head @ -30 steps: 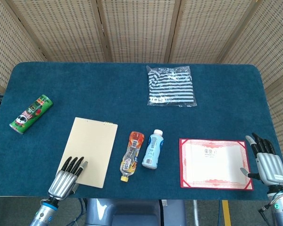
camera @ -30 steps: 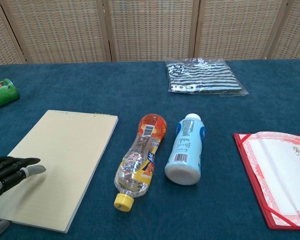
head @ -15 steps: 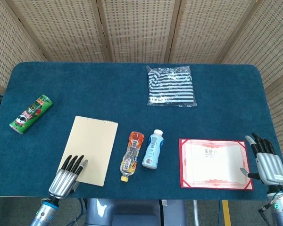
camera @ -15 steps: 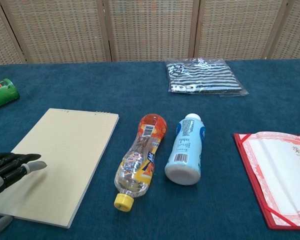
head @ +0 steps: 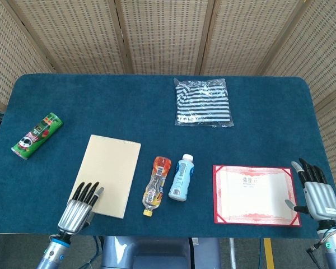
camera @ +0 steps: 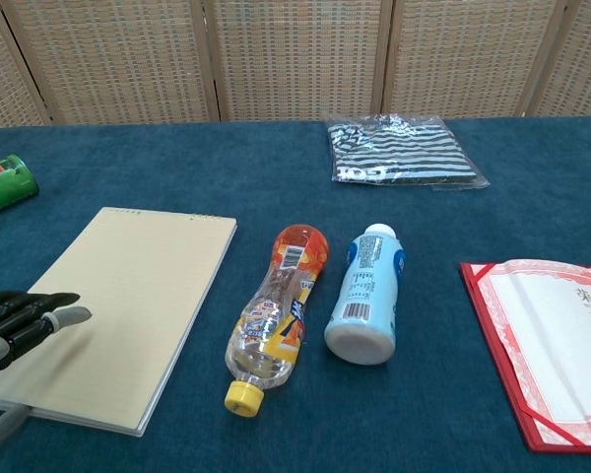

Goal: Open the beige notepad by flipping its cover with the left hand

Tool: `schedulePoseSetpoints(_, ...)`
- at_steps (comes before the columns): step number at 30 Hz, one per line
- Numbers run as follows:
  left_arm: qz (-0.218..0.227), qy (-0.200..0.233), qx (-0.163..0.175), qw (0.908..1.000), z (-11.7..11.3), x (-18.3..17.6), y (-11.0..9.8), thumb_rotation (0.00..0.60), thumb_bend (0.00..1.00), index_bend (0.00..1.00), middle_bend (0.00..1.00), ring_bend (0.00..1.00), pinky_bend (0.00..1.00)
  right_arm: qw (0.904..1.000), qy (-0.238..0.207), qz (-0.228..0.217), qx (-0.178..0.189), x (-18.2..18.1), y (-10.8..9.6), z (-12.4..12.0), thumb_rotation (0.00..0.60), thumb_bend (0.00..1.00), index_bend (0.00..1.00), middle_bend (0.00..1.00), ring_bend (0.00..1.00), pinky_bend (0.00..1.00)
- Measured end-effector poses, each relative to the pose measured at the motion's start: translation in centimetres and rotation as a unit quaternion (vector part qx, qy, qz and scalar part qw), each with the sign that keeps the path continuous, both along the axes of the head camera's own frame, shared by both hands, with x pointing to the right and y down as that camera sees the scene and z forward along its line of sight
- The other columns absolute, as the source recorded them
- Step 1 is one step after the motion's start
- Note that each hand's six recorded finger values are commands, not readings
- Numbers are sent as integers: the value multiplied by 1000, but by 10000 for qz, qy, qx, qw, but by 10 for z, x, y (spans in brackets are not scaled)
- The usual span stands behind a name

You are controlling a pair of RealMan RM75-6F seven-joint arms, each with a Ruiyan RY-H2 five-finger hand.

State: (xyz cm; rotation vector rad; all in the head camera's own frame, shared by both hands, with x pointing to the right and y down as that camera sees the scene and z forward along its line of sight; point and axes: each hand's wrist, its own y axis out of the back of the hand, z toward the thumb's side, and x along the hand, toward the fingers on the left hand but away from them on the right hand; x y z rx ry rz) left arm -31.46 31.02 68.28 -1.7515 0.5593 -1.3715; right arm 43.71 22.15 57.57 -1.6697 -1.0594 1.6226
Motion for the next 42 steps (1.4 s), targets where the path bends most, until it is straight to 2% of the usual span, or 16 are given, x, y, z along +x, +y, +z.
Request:
schedulePoseSetpoints(13,-90,-84,-12,9999,9,-4,-7,600,488,13,0,0,0,10000,4,13,1,1,0,0,600,208,27,0,0,0)
schedulePoseSetpoints(18,-83,-75,19,9999,11,-2,-10,600,541,19,0,0,0,10000,3,15,1,1,0,0,600,208,27,0,0,0)
schedulePoseSetpoints(22,-67,-62,67,9999,12,1,-13,600,574,21,0,0,0,10000,1,27,5,1,0,0,600,208,27,0,0,0)
schedulePoseSetpoints(42,-89,-60,359,9993,11,10,-38,600,616,21,0,0,0,9999,-19,75,126,4,-3,-3,600,208,27,0,0,0)
